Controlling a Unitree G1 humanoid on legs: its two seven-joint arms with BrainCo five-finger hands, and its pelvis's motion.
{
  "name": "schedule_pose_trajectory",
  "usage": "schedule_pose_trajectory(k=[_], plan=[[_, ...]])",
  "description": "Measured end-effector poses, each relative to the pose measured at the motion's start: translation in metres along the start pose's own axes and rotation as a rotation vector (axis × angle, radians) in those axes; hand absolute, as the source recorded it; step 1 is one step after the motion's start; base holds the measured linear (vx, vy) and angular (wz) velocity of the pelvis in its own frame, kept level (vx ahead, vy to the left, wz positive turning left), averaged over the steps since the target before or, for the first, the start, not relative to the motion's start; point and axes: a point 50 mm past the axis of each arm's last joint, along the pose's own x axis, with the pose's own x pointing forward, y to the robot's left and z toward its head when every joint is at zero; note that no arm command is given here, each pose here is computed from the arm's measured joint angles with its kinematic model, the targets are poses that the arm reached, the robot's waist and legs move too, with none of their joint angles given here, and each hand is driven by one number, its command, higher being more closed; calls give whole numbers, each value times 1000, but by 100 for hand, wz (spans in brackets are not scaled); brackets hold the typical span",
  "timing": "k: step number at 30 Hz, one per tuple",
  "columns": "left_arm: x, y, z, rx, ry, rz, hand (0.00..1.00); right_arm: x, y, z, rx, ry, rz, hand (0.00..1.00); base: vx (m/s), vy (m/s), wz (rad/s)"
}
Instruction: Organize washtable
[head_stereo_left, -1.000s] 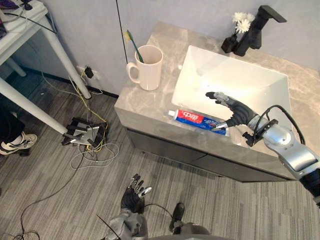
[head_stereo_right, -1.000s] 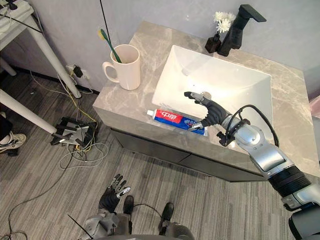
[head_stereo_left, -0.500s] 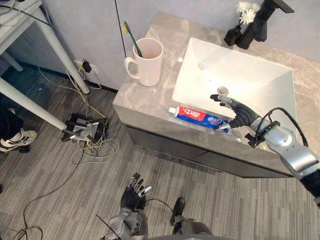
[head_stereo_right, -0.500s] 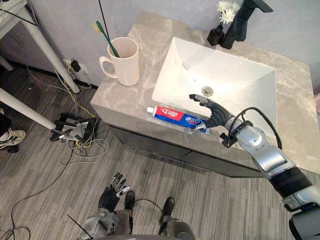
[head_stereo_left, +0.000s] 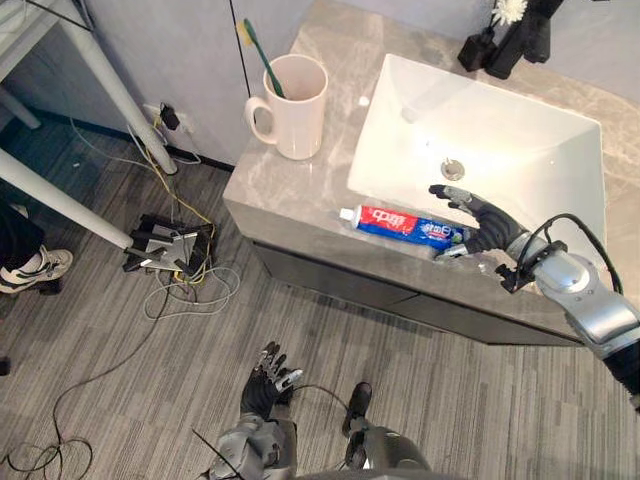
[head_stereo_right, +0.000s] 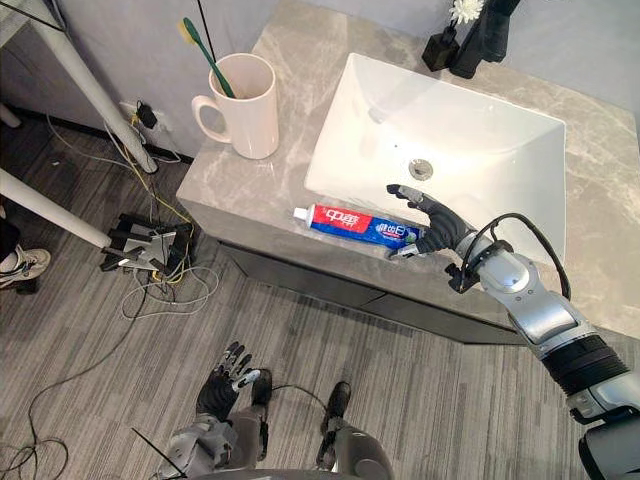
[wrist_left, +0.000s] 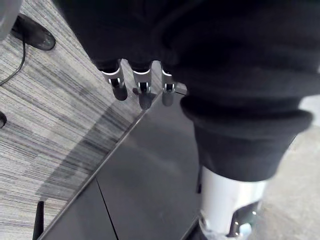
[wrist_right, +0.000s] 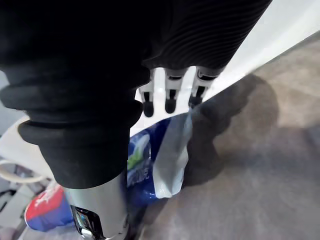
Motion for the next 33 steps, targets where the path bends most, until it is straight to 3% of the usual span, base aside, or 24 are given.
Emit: schedule_pose_trajectory(k=[15,23,25,30,33], plan=[[2,2,11,-1,-46,9,0,6,-15,15,-79,-46,-31,100,9,4,1],[3,0,56,12,-230,-15,0,7,-21,19,-99,-49,-28,100,-14,24,0],[1,-2,74,8,-307,-25,0,8,-31,22,-108,-58,-63,100,-40,16,0],[-7,-21,128,-25,-542,-117,0,8,-88,58,-104,-189,-320,100,-1,30,5],[-11,-35,147,-60,-623,-183,0,9,-92,66,-64,-238,-369,100,28,6,3]])
